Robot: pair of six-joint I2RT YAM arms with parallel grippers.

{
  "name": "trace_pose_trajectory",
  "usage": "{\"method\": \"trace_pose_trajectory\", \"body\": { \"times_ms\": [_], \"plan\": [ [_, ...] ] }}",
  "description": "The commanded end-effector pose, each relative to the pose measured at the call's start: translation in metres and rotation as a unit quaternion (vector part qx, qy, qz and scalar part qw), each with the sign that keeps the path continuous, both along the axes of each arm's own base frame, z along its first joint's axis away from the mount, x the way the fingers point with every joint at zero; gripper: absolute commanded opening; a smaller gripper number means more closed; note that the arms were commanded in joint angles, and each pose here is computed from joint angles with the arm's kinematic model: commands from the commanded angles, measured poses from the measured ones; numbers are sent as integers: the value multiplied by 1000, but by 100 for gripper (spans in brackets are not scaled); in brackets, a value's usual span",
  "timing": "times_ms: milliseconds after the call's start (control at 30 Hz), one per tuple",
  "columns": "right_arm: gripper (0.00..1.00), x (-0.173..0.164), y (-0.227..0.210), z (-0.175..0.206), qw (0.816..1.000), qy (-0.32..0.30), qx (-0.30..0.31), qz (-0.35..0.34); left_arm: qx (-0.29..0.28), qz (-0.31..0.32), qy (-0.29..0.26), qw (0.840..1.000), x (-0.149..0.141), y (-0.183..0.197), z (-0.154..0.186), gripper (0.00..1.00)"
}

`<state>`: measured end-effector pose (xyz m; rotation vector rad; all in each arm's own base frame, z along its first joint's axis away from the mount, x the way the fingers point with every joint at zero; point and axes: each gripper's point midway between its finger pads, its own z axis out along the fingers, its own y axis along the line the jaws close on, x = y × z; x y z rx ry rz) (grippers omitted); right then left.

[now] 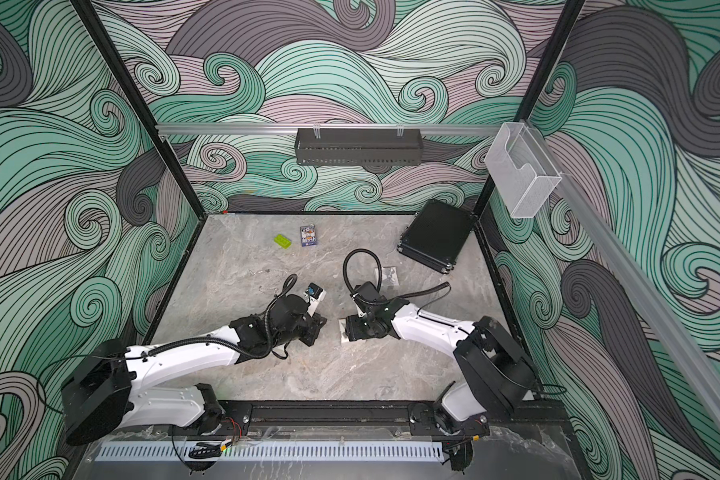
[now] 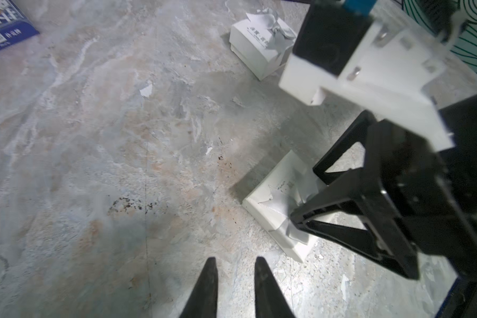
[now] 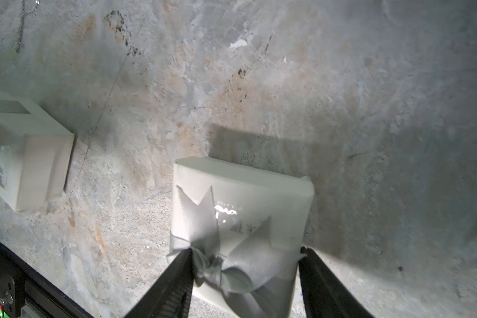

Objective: Take the necklace out of the lift-off lid jewelry box
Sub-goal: Close the lid on the jewelry box, then move the jewelry box to the center of the board.

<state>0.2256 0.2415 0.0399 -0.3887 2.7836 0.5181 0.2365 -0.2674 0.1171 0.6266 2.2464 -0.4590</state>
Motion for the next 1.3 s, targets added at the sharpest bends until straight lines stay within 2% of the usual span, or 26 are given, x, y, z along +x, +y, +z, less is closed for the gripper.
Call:
{"method": "trace_pose_trajectory", "body": {
  "times_ms": [0,167,333,400,600,833,1067,1200,1267],
  "plan": [
    [61,2,-8,-13,1000,-1,-27,-4,13,26,-17,999,5,17,18,26],
    [63,0,-13,-17,999,-2,-43,-2,8,47,-28,998,8,35,29,27],
    [85,1,-13,5,998,-25,-49,19,9,71,-27,997,13,53,32,29],
    [93,1,-10,14,997,-34,-49,38,6,86,-25,996,16,62,35,32],
    [99,-2,0,25,994,-38,-67,76,-11,140,-26,990,24,93,45,39],
    [98,-3,9,12,990,-30,-110,83,-29,197,-49,979,27,122,45,46],
    [93,0,7,-6,986,-16,-150,70,-35,217,-49,974,23,135,46,53],
    [86,9,4,-5,984,-32,-166,65,-35,219,-47,974,23,136,43,54],
    [76,16,3,-2,983,-38,-166,64,-33,220,-47,974,23,137,42,54]
  ]
}}
